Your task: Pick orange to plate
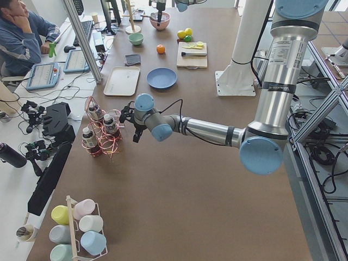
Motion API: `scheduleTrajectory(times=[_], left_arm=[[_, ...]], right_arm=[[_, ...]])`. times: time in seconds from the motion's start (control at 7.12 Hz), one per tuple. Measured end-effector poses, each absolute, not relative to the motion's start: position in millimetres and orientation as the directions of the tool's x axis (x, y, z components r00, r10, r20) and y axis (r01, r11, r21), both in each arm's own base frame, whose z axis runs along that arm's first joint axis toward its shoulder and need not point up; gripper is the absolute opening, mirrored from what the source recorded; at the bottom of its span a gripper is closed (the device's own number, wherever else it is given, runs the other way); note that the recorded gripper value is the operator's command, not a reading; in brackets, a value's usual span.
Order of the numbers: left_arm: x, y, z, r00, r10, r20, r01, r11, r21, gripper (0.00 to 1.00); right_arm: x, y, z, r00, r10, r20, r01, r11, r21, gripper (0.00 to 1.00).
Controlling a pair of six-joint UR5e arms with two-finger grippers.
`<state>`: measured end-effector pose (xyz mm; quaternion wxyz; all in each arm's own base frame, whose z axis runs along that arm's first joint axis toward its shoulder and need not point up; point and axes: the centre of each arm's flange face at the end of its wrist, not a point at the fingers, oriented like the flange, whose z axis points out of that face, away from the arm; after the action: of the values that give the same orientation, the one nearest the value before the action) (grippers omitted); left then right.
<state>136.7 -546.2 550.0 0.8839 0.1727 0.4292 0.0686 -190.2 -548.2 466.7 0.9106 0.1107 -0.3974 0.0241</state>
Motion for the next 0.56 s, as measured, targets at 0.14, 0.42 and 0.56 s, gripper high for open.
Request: scheduleTrajectory(times=[0.14, 0.42, 0.56], left_arm=[[72.0, -536.0, 583.9, 0.637, 0.318, -0.702, -0.031, 0.921, 0.388, 0.98], [-44.5, -512.7, 633.9, 0.644, 0.392, -0.657, -0.146, 0.906, 0.398, 0.98], [-79.1, -499.2, 653.8, 0.665, 0.408, -0.625, -0.192, 0.903, 0.384, 0.98]], right_arm=[[-222.1, -552.7, 444.3, 0.685, -0.039, 0.727, -0.128, 0.977, 0.173, 1.0], [-277.2, -558.3, 402.4, 0.709, -0.044, 0.704, -0.082, 0.986, 0.145, 1.0], [-302.1, -552.8, 397.6, 0.719, -0.061, 0.693, -0.05, 0.989, 0.139, 1.0]])
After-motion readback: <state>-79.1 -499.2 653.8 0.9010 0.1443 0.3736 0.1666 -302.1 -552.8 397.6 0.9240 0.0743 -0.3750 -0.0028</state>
